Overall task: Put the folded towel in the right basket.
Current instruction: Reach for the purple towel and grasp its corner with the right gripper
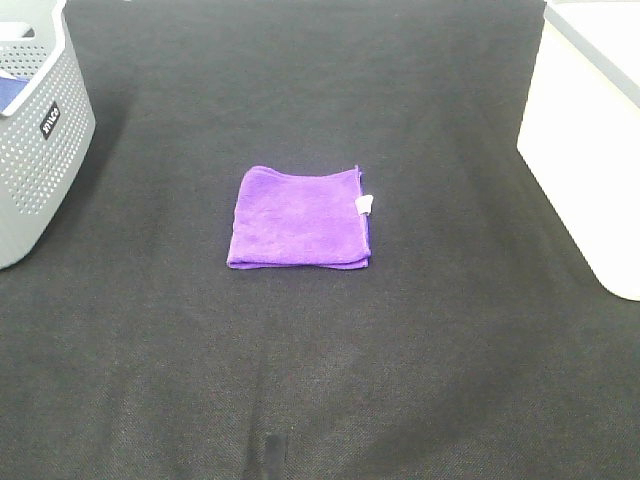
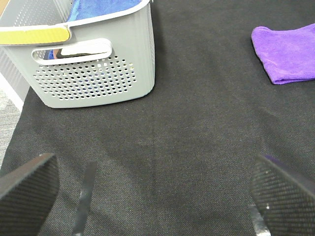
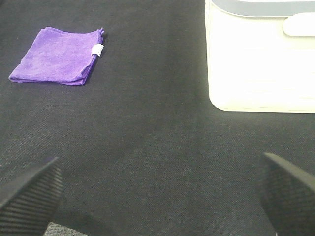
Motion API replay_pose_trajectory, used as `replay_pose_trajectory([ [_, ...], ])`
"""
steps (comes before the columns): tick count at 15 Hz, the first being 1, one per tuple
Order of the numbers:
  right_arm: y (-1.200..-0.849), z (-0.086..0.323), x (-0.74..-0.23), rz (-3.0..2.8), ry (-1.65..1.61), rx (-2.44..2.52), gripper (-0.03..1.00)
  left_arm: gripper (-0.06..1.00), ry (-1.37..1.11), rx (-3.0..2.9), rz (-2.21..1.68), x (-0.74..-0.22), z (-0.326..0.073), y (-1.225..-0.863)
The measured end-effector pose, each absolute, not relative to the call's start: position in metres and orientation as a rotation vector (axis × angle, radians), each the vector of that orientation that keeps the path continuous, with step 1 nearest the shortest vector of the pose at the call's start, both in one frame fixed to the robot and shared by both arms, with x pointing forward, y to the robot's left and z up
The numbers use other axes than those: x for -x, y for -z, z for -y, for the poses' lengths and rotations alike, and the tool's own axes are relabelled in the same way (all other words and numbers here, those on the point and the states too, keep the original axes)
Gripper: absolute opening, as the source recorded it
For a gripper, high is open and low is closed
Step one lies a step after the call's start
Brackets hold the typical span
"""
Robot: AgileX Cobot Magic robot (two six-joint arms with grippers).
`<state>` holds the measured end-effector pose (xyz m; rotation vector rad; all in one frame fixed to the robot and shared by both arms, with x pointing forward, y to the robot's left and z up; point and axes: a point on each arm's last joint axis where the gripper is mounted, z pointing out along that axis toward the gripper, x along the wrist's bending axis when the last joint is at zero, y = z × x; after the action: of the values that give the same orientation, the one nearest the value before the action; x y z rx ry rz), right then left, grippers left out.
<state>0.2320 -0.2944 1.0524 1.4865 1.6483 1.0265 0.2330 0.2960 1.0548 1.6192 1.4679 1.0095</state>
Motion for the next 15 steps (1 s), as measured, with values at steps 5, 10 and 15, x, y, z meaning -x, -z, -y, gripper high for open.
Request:
replay_pose_trajectory([
  [5, -1.0524, 0.2944, -0.2320, -1.648, -1.026, -1.486, 0.98, 0.99, -1.009, -1.619, -1.468, -0.2330, -0.2960, -1.0548],
  [10, -1.0524, 0.2944, -0.2320, -1.648, -1.026, -1.486, 0.98, 0.99, -1.009, -1.619, -1.468, -0.2330, -0.2960, -1.0548],
  [15, -1.0524, 0.2944, -0.2320, -1.648, -1.026, -1.486, 0.98, 0.99, -1.009, -1.619, -1.468, -0.2330, -0.2960, -1.0548],
])
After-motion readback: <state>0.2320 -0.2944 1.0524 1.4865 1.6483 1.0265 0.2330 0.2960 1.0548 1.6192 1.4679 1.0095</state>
